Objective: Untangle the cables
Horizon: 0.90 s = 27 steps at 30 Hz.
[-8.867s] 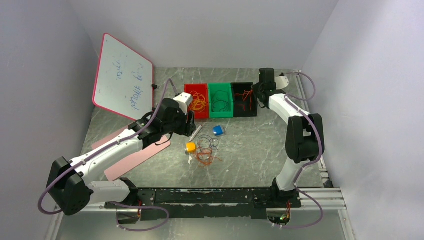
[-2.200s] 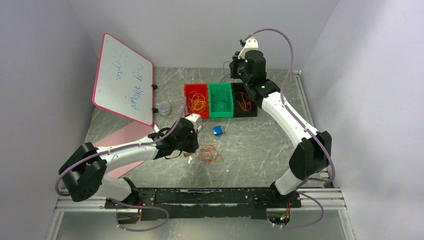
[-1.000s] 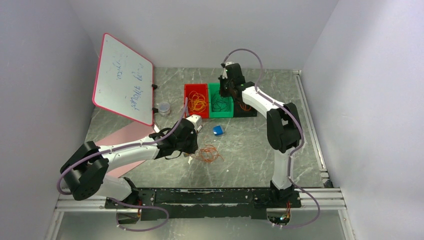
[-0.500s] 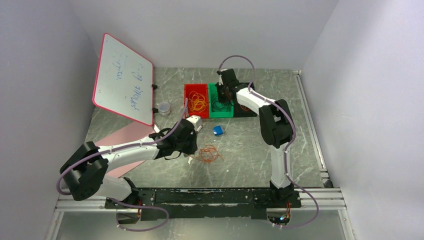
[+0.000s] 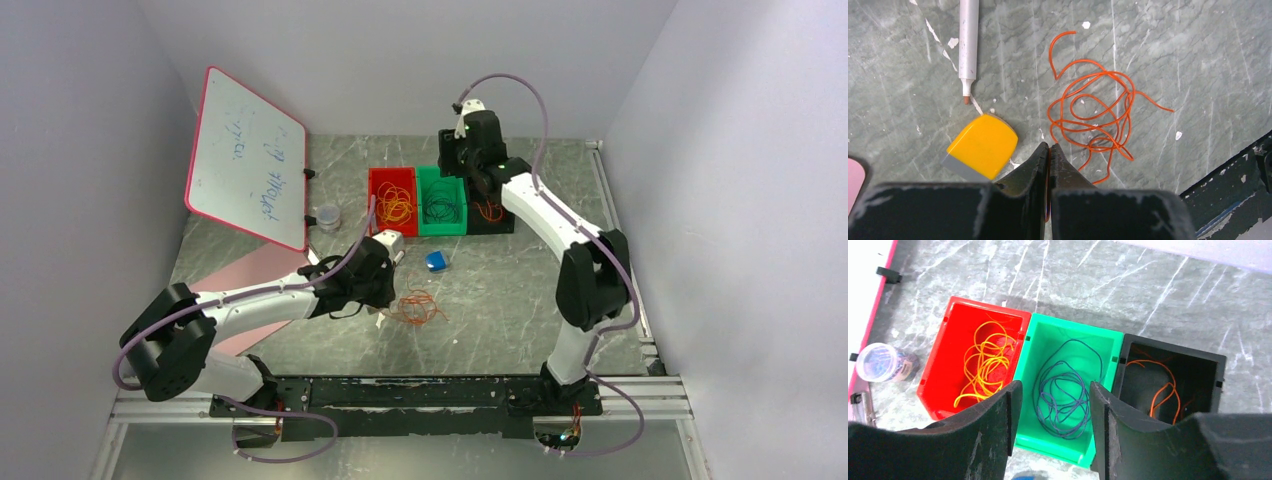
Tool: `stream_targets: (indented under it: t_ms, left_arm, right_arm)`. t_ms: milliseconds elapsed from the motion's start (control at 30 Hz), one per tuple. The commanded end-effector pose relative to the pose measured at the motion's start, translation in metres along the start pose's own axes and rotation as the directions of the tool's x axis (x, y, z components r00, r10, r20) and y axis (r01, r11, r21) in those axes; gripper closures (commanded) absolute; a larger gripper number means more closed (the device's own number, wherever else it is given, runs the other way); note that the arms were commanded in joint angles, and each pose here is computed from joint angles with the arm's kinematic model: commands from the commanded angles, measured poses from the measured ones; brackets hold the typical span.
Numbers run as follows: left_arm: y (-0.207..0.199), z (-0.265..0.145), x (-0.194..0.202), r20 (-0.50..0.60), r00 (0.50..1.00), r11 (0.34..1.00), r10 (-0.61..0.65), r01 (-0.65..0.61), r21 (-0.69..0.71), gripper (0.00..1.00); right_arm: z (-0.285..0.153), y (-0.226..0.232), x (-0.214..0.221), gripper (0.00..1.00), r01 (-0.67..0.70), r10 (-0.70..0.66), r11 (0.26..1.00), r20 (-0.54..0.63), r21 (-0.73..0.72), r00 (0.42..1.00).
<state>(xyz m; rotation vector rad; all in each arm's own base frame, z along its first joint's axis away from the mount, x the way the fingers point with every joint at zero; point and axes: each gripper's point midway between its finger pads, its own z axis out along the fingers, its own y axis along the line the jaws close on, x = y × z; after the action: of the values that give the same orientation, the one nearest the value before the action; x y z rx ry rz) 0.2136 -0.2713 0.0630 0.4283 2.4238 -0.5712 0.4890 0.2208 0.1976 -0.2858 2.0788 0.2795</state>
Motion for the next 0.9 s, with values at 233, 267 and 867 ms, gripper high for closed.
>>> stream_targets:
  t_ms: [233, 267, 867]
  left_arm:
    - [-0.016, -0.003, -0.019, 0.034, 0.999, 0.999, 0.016, -0.017, 0.043, 0.93]
    - [-0.017, -0.003, -0.019, 0.035, 0.999, 0.999, 0.018, -0.020, 0.044, 0.93]
    - [-0.060, -0.076, -0.125, 0.263, 0.963, 0.990, 0.059, -0.091, 0.110, 0.93]
  right_arm:
    - [-0.078, 0.019, 0.026, 0.45, -0.077, 0.074, 0.989, -0.026, -0.129, 0.997]
    - [-0.084, 0.019, 0.035, 0.45, -0.092, 0.086, 0.988, -0.052, -0.128, 0.995]
    - [-0.148, 0.101, 0.153, 0.44, -0.235, 0.239, 0.859, -0.050, -0.454, 0.970]
